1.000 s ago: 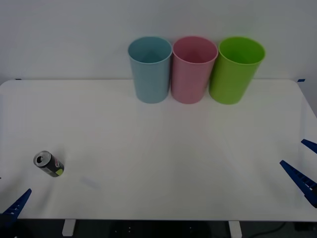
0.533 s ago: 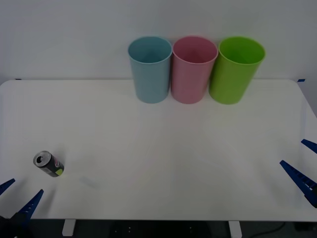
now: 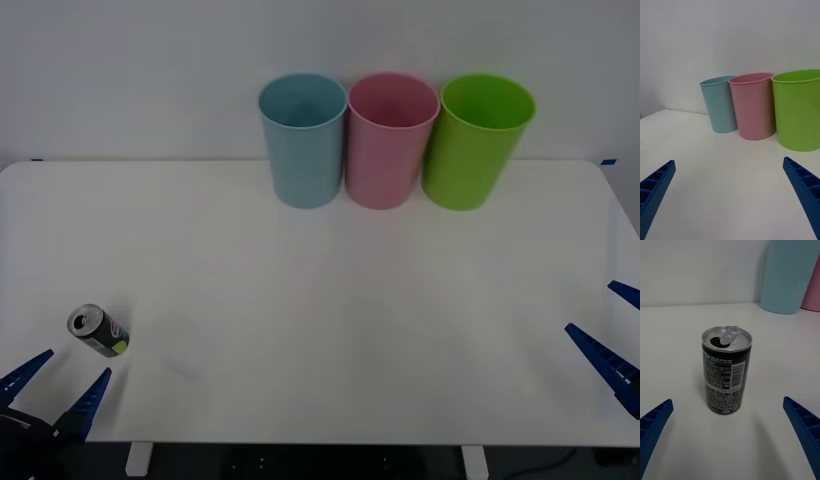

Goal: Grasp the object on the table and drop it into the matching bin: aluminum can to the light blue bin, PET bottle to the pink bin.

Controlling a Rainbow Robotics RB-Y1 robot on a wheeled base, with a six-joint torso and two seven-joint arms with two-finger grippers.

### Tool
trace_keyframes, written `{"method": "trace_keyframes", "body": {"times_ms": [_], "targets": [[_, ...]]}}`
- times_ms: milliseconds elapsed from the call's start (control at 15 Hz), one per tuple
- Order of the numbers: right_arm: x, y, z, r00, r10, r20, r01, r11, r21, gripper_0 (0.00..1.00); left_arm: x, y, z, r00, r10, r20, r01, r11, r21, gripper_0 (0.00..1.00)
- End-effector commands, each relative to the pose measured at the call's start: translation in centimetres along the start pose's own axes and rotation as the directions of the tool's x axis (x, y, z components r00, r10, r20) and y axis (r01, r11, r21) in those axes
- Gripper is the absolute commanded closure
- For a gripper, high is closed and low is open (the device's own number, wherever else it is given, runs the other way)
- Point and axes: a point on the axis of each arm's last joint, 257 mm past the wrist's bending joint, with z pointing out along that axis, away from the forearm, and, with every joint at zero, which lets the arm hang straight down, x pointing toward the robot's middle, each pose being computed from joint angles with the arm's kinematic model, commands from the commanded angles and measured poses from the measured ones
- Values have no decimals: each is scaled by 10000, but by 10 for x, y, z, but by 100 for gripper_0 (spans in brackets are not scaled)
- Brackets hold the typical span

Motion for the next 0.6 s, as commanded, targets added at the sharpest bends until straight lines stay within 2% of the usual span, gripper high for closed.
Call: {"method": "trace_keyframes", "body": {"times_ms": [67, 600], "targets": [[0, 0, 0, 10000, 0, 0, 0, 10000, 1, 0, 3, 3, 13, 10000, 27, -12, -27, 9999, -111, 0], [0, 0, 0, 10000, 0, 0, 0, 10000, 1, 0, 3, 1, 47, 9998, -77, 178, 77, 10000, 27, 0]]}}
